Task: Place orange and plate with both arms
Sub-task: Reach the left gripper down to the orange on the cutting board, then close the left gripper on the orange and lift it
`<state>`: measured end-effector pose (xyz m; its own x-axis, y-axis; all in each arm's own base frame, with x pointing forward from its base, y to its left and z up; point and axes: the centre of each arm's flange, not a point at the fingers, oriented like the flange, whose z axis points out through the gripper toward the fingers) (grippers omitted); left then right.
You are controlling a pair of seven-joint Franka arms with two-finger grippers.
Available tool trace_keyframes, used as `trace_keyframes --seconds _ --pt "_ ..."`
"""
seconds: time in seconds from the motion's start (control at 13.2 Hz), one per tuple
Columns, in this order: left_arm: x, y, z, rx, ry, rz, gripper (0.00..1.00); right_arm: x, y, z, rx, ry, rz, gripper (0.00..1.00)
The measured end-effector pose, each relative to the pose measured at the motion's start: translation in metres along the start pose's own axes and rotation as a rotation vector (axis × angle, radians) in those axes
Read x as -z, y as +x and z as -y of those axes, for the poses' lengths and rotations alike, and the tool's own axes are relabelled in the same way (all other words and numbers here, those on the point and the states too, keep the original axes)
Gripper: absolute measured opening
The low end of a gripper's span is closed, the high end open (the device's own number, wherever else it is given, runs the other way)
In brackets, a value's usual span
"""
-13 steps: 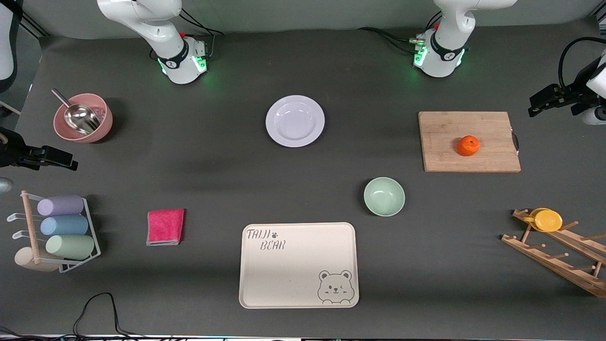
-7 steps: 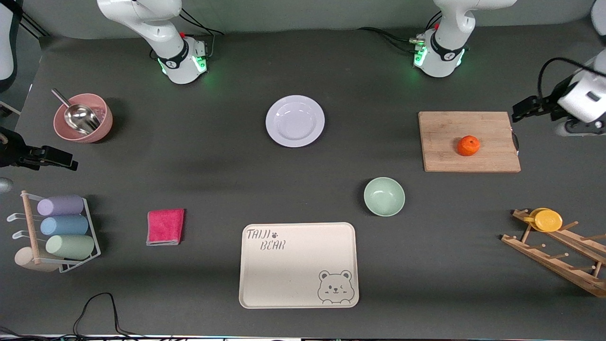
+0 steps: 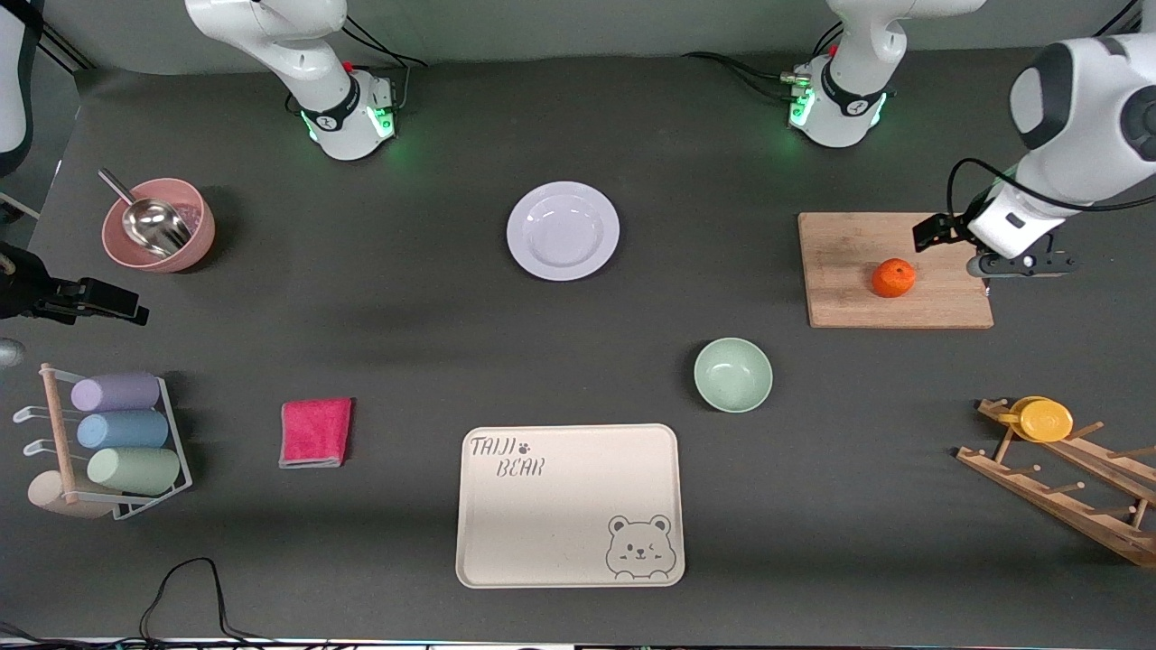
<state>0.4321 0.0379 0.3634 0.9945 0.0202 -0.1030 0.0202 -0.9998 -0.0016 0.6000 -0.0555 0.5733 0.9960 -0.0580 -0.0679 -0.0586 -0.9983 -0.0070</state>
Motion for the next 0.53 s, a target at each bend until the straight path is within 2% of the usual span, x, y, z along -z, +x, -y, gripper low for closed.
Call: trace_keyframes --seconds 0.3,0.53 --pt "-0.063 -0.017 0.003 0.008 0.0 -0.047 1.0 -0.005 0.0 0.0 0.0 0.0 0.01 1.0" --pt "-0.098 -0.017 0.002 0.0 0.006 -0.05 1.0 -0.007 0.0 -0.001 -0.002 0.0 0.014 1.0"
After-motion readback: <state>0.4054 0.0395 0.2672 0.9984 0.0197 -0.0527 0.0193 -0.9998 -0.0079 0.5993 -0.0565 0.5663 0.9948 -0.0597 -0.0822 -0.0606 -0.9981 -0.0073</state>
